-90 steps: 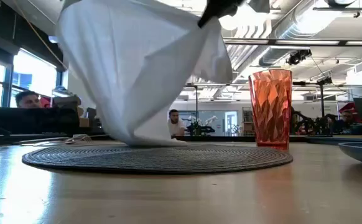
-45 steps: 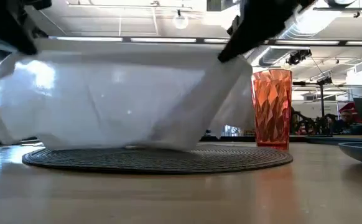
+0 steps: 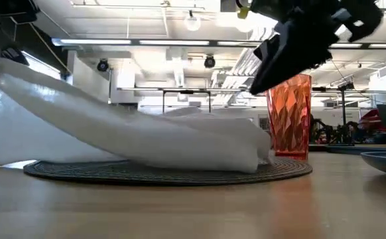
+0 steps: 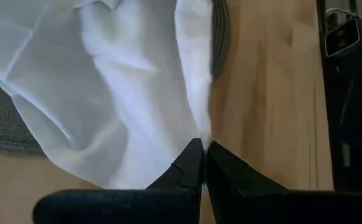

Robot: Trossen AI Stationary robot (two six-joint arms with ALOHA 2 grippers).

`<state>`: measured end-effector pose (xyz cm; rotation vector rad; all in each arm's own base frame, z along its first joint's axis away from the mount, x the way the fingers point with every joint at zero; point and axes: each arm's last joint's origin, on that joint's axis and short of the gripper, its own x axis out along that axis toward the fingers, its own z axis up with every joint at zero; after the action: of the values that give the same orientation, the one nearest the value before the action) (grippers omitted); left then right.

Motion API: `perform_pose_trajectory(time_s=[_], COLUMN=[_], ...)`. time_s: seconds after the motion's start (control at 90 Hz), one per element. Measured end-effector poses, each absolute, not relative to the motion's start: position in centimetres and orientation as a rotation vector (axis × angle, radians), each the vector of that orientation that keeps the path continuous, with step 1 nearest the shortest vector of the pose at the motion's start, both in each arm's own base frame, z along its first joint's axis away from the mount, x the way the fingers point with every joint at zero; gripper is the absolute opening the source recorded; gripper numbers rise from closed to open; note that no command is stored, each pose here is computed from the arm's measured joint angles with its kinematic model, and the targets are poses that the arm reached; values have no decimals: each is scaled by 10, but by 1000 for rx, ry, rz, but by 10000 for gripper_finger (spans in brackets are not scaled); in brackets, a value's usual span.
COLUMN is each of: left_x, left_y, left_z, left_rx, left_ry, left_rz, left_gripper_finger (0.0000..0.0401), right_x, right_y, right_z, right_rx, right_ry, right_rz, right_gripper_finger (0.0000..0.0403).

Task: Set table place
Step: Fold the white table napkin

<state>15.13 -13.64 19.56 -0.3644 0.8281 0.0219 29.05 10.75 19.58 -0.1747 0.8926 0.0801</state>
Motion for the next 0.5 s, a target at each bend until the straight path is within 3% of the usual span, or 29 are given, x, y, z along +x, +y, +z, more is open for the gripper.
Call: perform_pose_trajectory(time_s=[0.156,0.289,0.5], left_x=[152,152,152], left_y=[-136,-136,-136], left_z=[196,196,196], left_rx=[-367,-367,-368], left_ry=[813,810,808], left_rz=[39,41,41], left_gripper_finger=[0,0,0], right_x=[281,278,268], right_y=[106,99,89], right_z=[183,170,146], right_rx=[-207,-243,-229], right_ry=[953,919,893], right_rz=[80,0,25], right_gripper_finger=[163,164,161])
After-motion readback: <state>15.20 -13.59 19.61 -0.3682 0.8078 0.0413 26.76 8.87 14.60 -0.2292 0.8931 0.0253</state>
